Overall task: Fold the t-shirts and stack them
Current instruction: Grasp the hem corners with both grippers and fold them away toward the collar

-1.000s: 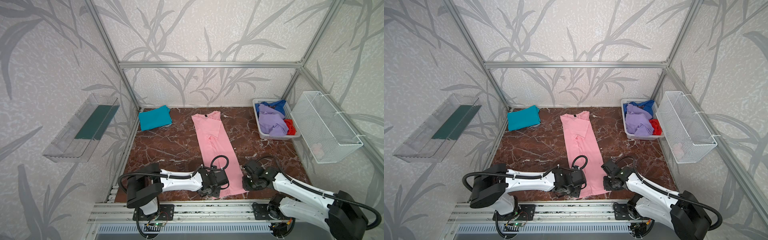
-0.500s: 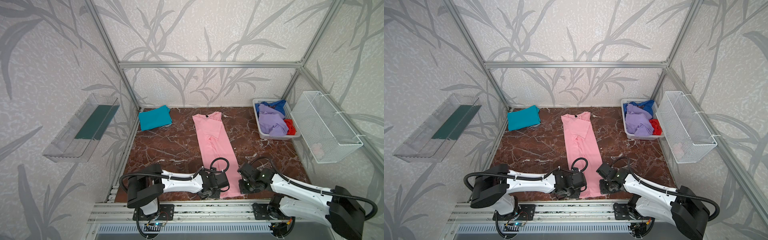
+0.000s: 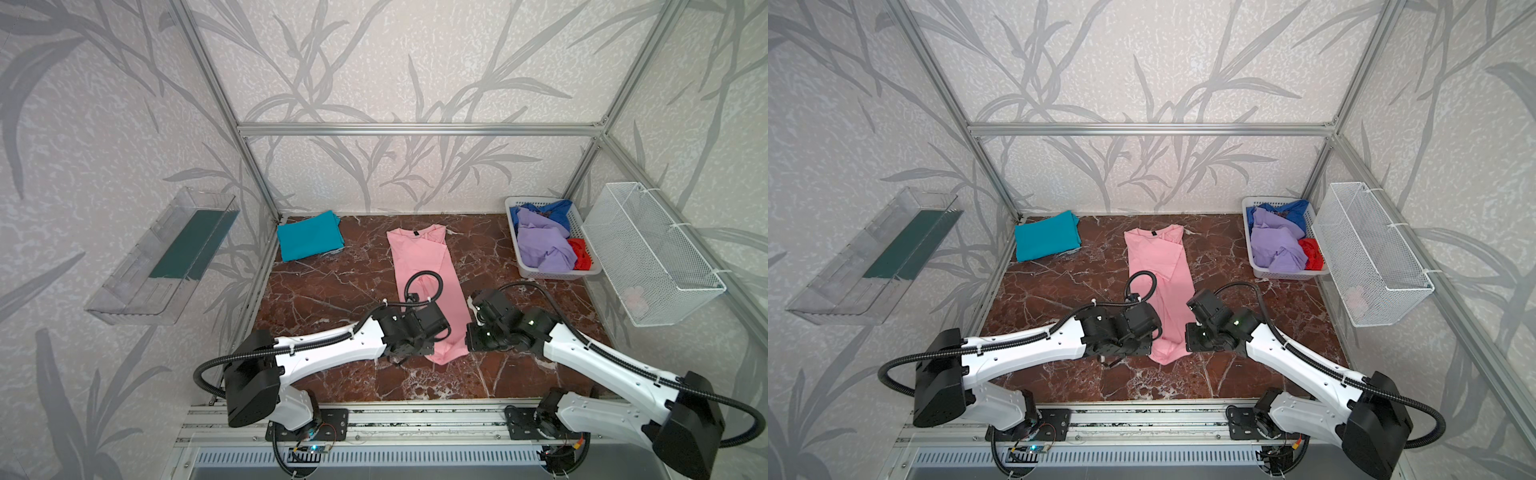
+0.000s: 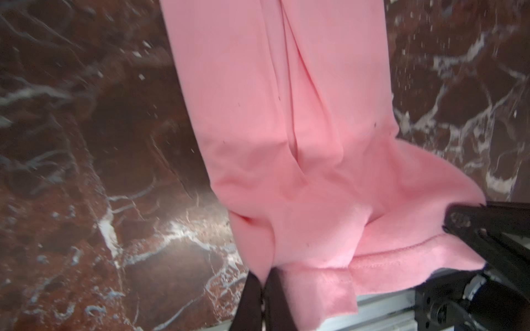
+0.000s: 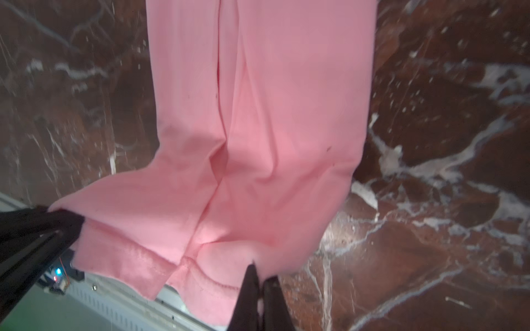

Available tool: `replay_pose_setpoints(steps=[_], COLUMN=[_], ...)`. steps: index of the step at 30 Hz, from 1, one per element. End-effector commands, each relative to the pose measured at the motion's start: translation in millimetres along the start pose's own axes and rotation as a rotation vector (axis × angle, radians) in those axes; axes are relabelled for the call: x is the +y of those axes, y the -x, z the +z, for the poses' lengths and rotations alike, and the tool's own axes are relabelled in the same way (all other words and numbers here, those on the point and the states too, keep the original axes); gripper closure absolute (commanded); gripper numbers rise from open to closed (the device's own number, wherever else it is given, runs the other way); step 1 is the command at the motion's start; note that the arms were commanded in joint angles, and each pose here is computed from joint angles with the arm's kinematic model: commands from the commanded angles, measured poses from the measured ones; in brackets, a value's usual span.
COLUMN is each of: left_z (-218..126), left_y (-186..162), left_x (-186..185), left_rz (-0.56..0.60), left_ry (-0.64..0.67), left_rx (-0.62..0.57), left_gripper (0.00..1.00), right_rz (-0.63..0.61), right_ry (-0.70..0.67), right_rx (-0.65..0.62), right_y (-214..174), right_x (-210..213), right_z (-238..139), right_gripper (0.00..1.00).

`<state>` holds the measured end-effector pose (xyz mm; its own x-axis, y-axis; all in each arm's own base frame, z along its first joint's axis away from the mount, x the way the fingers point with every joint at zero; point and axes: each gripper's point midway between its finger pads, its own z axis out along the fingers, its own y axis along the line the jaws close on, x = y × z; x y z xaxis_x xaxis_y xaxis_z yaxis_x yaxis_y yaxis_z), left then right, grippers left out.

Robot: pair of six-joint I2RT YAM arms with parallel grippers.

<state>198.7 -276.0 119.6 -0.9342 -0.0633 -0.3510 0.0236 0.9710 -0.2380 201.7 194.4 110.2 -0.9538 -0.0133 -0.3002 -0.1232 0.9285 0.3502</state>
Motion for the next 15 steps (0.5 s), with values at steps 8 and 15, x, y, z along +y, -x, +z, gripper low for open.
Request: replay_pose_setpoints(steps=[8, 15], left_z=[25, 75], left_y=[128, 169], left_x=[32, 39], left_rz=[-0.069, -0.11], left_ry=[0.044, 0.05], left_rx=[-0.15, -0.039], left_gripper=[1.0, 1.0], right_rz=[0.019, 0.057], right_ry=[0.014, 0.001], right_rx=[-0.06, -0.07], right_y=[117, 177], right_x=[-1, -14], right_z=[44, 87], right_gripper=[1.0, 1.0])
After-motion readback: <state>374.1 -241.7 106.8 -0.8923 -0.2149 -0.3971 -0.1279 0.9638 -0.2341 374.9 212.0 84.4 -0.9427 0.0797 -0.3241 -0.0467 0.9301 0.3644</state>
